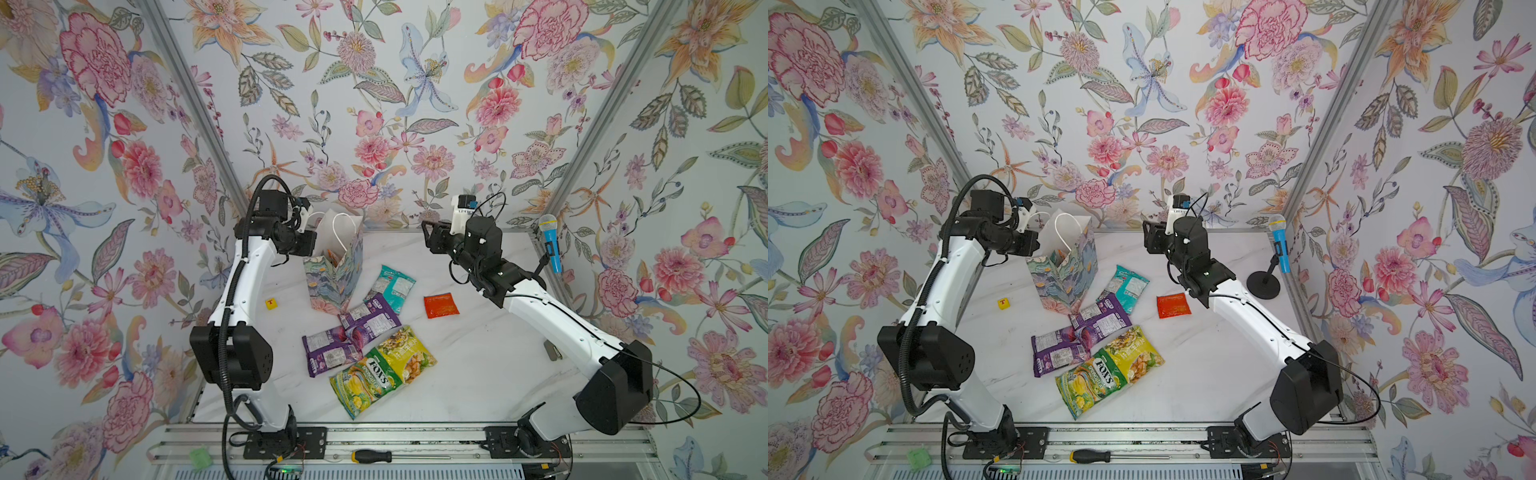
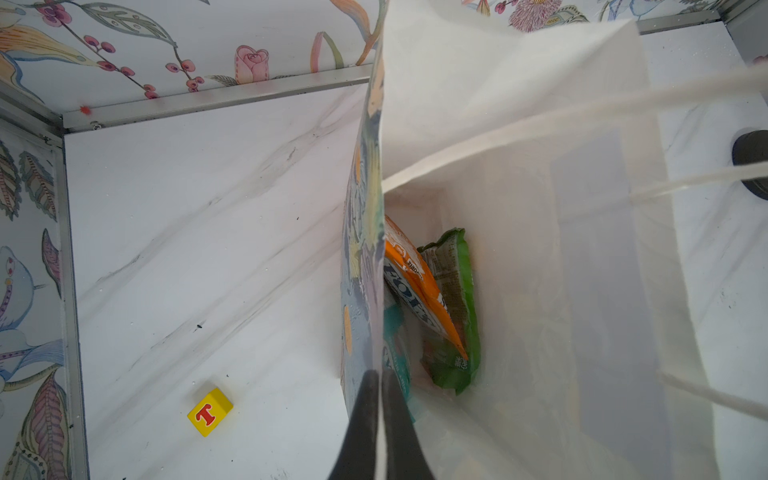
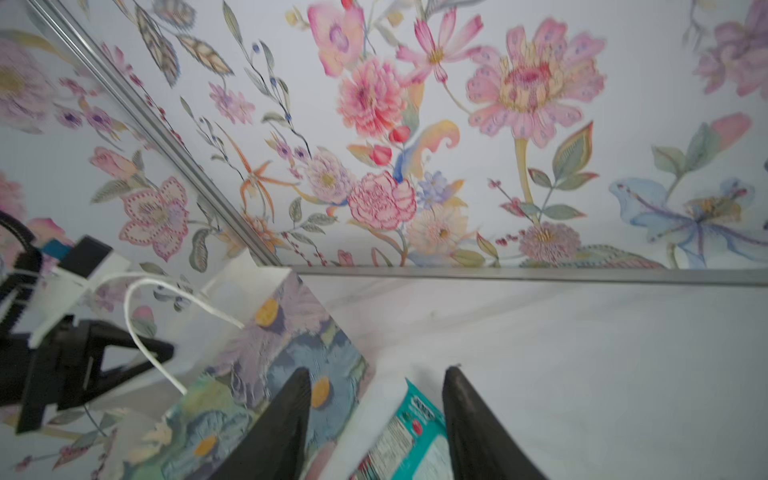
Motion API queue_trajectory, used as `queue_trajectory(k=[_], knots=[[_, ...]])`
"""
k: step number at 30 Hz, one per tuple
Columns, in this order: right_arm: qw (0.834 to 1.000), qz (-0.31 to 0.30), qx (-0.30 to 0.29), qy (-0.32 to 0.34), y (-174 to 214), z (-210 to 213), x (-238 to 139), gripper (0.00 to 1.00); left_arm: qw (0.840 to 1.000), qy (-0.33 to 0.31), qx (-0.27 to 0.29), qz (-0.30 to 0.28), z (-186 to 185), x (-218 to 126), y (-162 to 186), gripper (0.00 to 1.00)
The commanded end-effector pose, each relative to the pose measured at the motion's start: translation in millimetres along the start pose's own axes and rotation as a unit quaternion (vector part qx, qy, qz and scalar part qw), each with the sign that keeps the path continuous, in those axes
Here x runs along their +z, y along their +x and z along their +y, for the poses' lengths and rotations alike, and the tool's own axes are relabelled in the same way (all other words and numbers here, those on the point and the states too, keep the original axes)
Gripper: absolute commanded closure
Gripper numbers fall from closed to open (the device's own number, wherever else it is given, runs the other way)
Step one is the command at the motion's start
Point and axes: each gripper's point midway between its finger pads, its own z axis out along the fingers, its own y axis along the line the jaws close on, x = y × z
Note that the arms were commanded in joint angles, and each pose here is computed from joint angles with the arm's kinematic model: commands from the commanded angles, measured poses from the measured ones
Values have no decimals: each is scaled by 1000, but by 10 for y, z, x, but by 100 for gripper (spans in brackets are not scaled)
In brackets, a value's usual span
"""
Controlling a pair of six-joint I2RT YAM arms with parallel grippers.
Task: Place the snacks into the paper bag
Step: 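Withdraw the right gripper from the bag toward the yellow packet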
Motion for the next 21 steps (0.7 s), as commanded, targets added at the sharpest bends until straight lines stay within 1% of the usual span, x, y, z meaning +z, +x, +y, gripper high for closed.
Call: queue_trajectory(k=[1,4,6,8,10,13,15,18,21], knots=[[987,158,13,-18,905,-78,-246,46,1000,-10,0,-19,29,-124,-75,98],[974,222,52,-20,1371,-81,-478,46,1000,-10,-1,-18,31,-114,-70,98],[965,246,87,-4,1640,-130,-618,46,1000,-11,-1,-17,30,-111,-67,99],[955,259,145,-4,1910,-161,-746,46,1000,-12,-1,-17,36,-114,-62,98],[941,276,197,5,2166,-237,-845,46,1000,-13,-1,-16,38,-115,-58,98],[921,323,217,25,2620,-274,-1059,46,1000,-13,-1,-17,36,-126,-61,98],[911,340,231,31,2779,-273,-1180,46,1000,-12,-1,-18,34,-124,-65,98],[901,353,250,36,2930,-251,-1349,46,1000,-12,-1,-18,35,-123,-67,98],[887,364,280,40,3076,-281,-1479,46,1000,-12,-1,-18,33,-123,-67,98]])
